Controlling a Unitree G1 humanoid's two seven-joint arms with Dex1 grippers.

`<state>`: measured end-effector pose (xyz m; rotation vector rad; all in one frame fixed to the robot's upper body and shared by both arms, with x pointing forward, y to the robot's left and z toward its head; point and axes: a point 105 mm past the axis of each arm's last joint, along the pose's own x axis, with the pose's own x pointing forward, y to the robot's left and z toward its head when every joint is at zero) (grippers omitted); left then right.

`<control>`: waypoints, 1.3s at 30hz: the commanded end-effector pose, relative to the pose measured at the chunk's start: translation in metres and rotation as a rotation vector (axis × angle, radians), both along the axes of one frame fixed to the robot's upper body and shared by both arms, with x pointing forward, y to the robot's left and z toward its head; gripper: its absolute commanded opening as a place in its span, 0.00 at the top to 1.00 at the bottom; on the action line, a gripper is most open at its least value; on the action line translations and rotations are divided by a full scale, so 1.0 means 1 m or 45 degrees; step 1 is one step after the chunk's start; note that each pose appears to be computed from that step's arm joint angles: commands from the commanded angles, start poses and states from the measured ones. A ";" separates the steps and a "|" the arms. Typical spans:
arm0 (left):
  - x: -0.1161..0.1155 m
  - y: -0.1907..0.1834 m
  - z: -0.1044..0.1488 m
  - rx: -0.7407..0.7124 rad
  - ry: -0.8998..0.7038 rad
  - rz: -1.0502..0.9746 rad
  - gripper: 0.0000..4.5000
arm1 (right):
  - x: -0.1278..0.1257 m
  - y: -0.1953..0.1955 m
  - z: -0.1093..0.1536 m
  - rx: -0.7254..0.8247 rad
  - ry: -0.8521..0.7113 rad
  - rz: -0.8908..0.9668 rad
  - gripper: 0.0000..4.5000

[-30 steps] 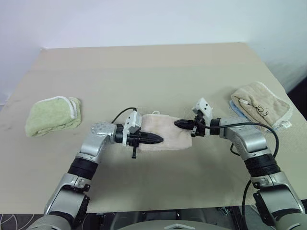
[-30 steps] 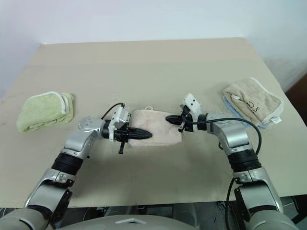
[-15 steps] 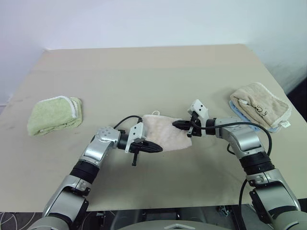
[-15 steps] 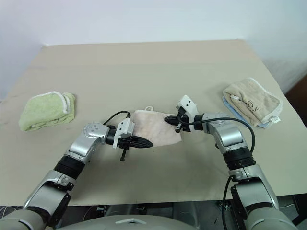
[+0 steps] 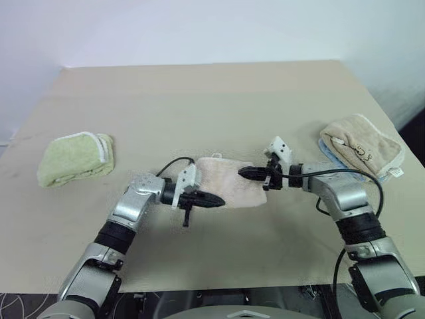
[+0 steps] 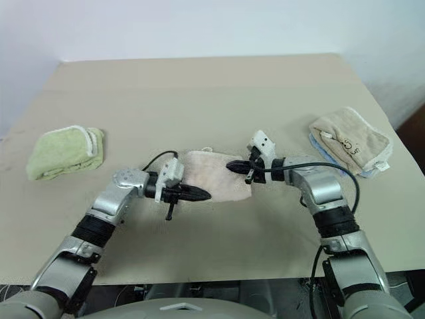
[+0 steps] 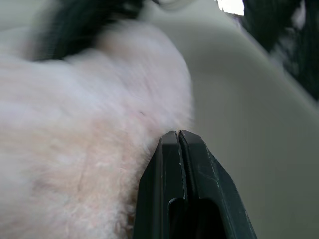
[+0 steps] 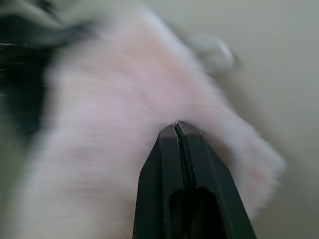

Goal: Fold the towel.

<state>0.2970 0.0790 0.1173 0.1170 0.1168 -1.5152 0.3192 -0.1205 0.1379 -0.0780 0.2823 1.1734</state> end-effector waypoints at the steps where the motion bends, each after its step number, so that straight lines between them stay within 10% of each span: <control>1: 0.001 0.040 0.063 -0.162 -0.087 0.150 1.00 | -0.019 -0.021 0.045 0.063 -0.122 0.024 0.81; 17: -0.002 0.057 0.036 -0.097 0.007 0.231 1.00 | -0.029 -0.029 0.034 0.037 -0.039 -0.002 0.81; 28: 0.000 0.085 0.013 -0.075 0.158 0.352 0.20 | -0.039 -0.045 0.018 0.008 0.050 -0.051 0.00; 31: 0.002 0.089 0.009 -0.109 0.269 0.395 0.01 | -0.039 -0.049 0.016 0.005 0.051 -0.078 0.00; 39: 0.006 0.076 -0.007 -0.157 0.663 0.436 0.01 | -0.042 -0.048 0.021 0.029 0.052 -0.076 0.00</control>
